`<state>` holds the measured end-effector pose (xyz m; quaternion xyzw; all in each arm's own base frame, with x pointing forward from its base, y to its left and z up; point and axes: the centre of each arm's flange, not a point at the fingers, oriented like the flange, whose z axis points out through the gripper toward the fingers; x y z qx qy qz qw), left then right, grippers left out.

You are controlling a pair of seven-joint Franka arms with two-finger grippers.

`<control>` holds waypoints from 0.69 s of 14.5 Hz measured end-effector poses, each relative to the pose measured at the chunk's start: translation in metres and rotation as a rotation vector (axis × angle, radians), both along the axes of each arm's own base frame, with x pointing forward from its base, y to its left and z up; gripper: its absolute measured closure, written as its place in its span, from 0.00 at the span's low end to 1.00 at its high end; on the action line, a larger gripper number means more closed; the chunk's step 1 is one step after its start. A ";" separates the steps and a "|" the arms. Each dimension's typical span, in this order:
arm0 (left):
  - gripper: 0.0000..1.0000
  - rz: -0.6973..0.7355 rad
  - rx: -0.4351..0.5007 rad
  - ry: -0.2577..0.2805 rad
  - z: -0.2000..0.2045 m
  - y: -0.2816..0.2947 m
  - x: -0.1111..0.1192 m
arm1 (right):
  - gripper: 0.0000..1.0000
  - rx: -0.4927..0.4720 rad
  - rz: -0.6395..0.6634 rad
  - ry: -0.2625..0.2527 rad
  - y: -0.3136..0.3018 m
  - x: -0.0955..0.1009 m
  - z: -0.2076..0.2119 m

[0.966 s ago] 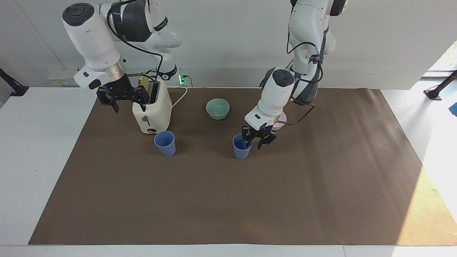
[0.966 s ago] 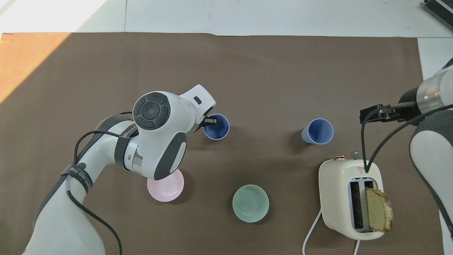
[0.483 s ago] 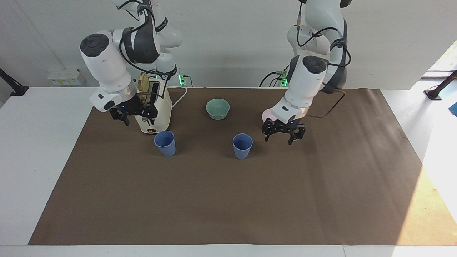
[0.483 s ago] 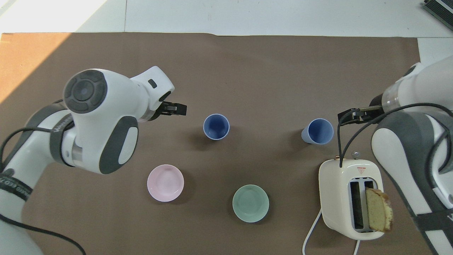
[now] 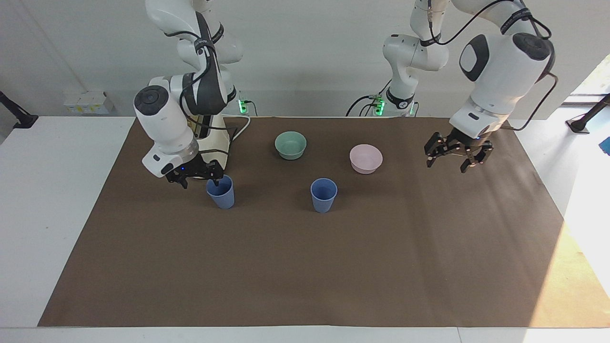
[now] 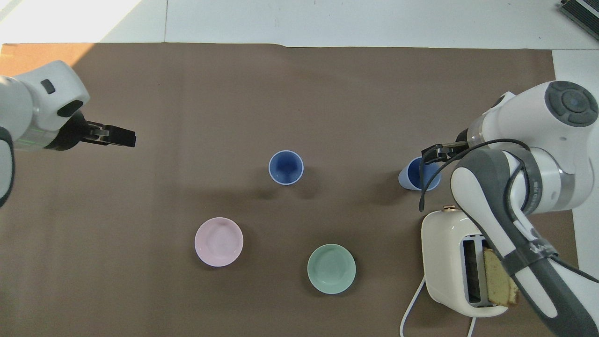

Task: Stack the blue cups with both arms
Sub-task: 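Release the cup with the left gripper while the right gripper reaches the other cup, then grasp the second blue cup with the right gripper and lift it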

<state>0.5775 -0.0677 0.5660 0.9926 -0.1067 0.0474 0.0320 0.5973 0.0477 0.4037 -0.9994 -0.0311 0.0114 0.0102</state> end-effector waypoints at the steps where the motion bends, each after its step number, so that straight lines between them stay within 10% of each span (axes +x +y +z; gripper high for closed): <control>1: 0.00 -0.003 0.013 0.005 0.011 0.012 0.000 | 0.00 0.000 -0.001 0.007 -0.001 0.002 -0.010; 10: 0.00 0.045 0.062 0.103 0.071 0.097 -0.021 | 0.07 0.000 0.005 0.035 0.001 -0.001 -0.033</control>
